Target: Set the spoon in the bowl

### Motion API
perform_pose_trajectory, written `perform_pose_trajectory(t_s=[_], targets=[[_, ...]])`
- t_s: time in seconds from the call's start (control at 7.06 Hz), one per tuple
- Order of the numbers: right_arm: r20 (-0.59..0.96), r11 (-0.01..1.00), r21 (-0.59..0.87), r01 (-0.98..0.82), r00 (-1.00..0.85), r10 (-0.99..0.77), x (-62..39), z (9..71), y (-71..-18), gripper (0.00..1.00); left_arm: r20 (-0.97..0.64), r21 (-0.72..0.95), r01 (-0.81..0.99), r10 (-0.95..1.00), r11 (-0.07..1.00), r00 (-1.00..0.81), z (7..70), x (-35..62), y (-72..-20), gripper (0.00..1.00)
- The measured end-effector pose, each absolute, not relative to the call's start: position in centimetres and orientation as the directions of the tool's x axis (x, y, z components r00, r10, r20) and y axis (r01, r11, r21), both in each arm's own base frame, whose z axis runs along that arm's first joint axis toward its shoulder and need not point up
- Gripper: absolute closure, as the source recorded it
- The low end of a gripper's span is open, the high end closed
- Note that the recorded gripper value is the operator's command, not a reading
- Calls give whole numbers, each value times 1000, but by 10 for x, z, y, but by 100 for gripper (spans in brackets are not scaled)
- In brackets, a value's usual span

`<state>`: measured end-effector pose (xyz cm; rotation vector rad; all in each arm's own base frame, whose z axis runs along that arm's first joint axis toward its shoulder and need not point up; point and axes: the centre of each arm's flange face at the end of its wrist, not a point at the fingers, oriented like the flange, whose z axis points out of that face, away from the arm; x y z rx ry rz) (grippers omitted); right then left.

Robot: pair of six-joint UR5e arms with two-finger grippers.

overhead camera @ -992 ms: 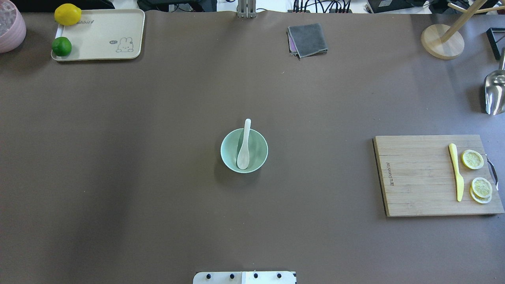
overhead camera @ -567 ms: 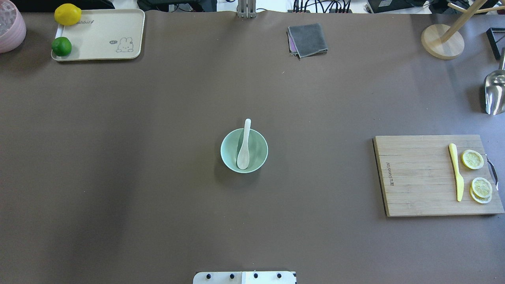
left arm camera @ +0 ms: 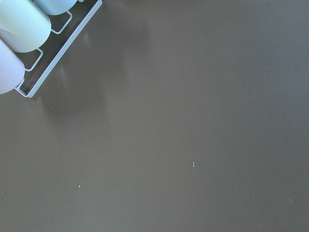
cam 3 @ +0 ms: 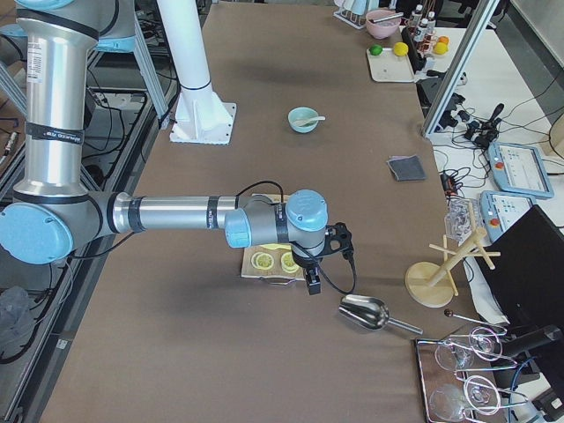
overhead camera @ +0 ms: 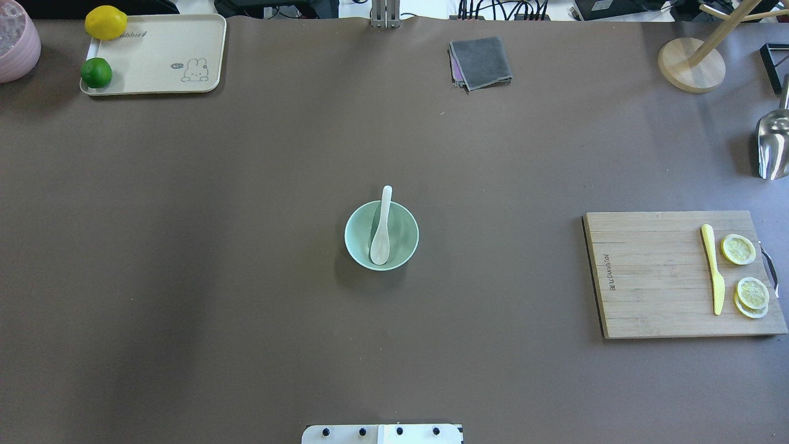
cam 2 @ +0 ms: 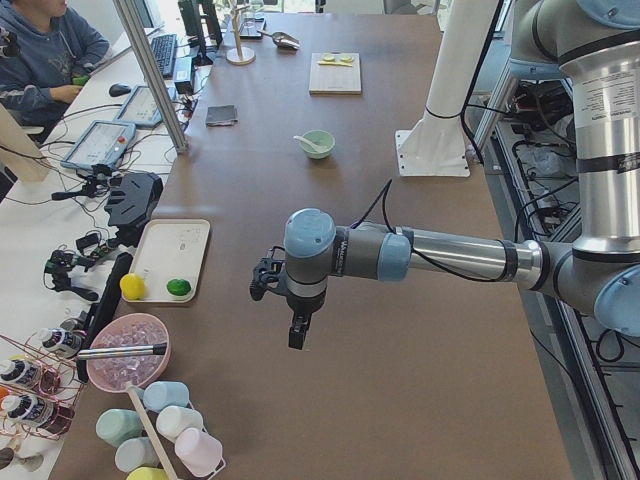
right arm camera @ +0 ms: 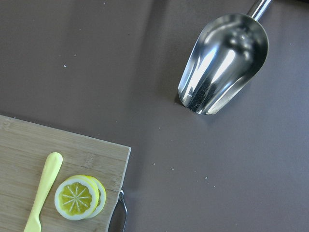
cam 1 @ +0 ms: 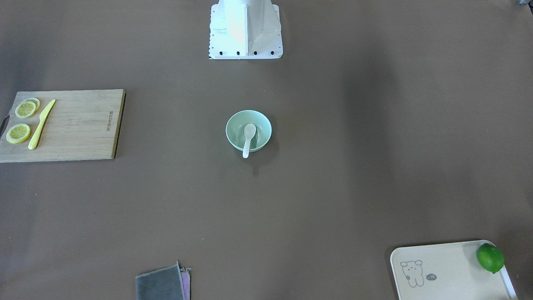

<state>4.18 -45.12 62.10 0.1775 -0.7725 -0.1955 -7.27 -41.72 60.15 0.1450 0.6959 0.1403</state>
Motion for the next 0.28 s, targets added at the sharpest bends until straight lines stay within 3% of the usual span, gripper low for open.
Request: perform_pose_trajectory(t_s=[0.28], targets=[[673,967,230,109,700,-239,42,620,-452,0,-628,175,-79,174,981,759,603,-73,-417,2]])
